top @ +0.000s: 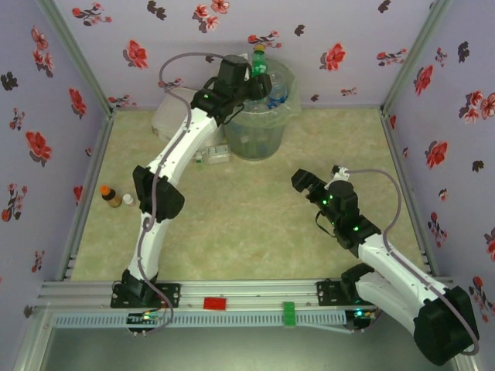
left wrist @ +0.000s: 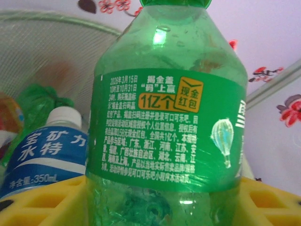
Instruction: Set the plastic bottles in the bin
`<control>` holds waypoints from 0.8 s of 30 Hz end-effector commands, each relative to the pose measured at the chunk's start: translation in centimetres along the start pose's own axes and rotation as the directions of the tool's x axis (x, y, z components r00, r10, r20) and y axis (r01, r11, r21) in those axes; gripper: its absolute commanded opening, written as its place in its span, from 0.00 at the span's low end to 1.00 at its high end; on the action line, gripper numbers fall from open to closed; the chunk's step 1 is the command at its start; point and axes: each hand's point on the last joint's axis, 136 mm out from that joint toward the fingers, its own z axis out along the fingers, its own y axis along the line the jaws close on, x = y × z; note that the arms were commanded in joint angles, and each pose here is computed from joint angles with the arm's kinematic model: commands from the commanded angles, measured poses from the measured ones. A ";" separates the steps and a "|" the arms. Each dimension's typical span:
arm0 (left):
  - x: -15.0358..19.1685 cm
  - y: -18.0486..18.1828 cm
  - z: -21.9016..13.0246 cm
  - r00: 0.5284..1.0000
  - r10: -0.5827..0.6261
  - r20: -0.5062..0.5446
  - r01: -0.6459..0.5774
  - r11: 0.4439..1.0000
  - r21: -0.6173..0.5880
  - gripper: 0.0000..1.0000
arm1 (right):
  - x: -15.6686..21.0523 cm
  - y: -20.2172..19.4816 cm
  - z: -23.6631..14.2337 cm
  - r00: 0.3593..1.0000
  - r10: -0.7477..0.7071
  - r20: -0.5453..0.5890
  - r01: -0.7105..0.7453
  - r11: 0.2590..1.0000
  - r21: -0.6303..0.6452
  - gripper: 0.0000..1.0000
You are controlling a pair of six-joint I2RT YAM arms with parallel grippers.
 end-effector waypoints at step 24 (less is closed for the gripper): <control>-5.3 -1.5 -10.5 0.968 0.183 0.171 -0.190 0.982 0.023 1.00 | -0.2 -0.2 0.5 1.000 -0.022 0.011 0.022 0.999 0.023 1.00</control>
